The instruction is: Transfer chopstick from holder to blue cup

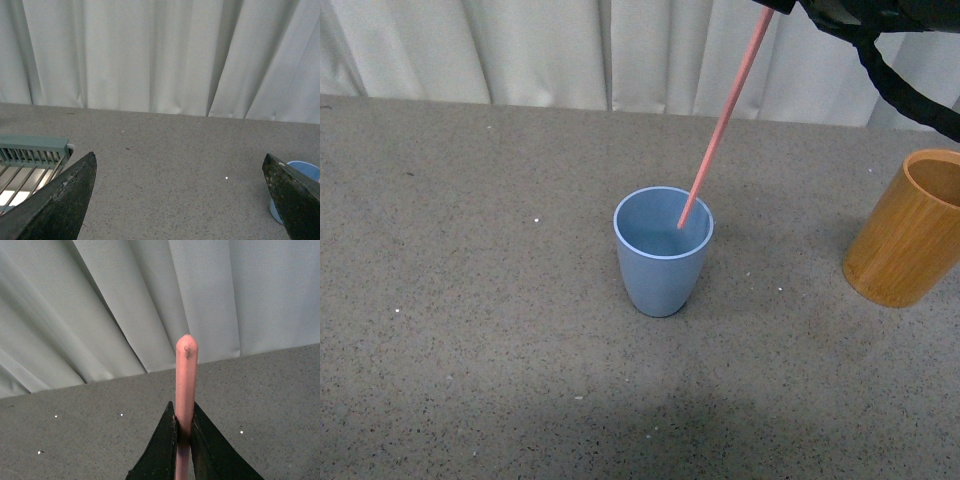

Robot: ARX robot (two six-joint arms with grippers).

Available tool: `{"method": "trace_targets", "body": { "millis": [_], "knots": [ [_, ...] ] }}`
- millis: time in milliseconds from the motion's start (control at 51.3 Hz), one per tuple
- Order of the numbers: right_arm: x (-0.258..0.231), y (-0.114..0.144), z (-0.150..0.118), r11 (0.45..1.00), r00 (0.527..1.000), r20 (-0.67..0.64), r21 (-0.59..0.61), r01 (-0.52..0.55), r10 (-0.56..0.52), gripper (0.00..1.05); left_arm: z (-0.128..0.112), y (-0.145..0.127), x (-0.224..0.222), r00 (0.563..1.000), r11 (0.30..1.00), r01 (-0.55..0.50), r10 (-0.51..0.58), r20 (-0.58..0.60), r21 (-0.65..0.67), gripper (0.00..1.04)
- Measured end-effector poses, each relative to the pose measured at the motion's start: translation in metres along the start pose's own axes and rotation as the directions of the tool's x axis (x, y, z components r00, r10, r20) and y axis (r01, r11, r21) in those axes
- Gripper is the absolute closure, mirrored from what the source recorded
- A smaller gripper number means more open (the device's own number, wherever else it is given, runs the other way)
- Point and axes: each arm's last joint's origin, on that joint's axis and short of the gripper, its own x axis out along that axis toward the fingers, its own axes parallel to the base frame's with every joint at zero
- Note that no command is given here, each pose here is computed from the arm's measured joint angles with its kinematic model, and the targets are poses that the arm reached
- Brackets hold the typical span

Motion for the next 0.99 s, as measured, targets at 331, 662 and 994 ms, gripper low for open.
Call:
{"method": "trace_targets", "body": {
  "millis": [331, 662, 994],
  "knots": [
    [0.001, 0.005, -0.004, 1.0, 1.0, 0.0, -0.015, -0.022, 0.022, 0.85, 0.0, 0.0, 0.0, 1.0, 1.0, 0.0, 0.0, 0.0, 0.0, 0.07],
    [0.0, 0.005, -0.005, 0.999, 0.999, -0.013, -0.015, -0.029, 0.029, 0.37, 0.0, 0.0, 0.0, 1.0, 1.0, 0.0, 0.0, 0.0, 0.0, 0.07],
    [-0.022, -0.016, 0.002, 1.0, 0.999, 0.02, 0.003, 0.03, -0.03, 0.1, 0.0, 0.0, 0.0, 1.0, 1.0, 0.0, 0.0, 0.0, 0.0, 0.07]
  ]
}}
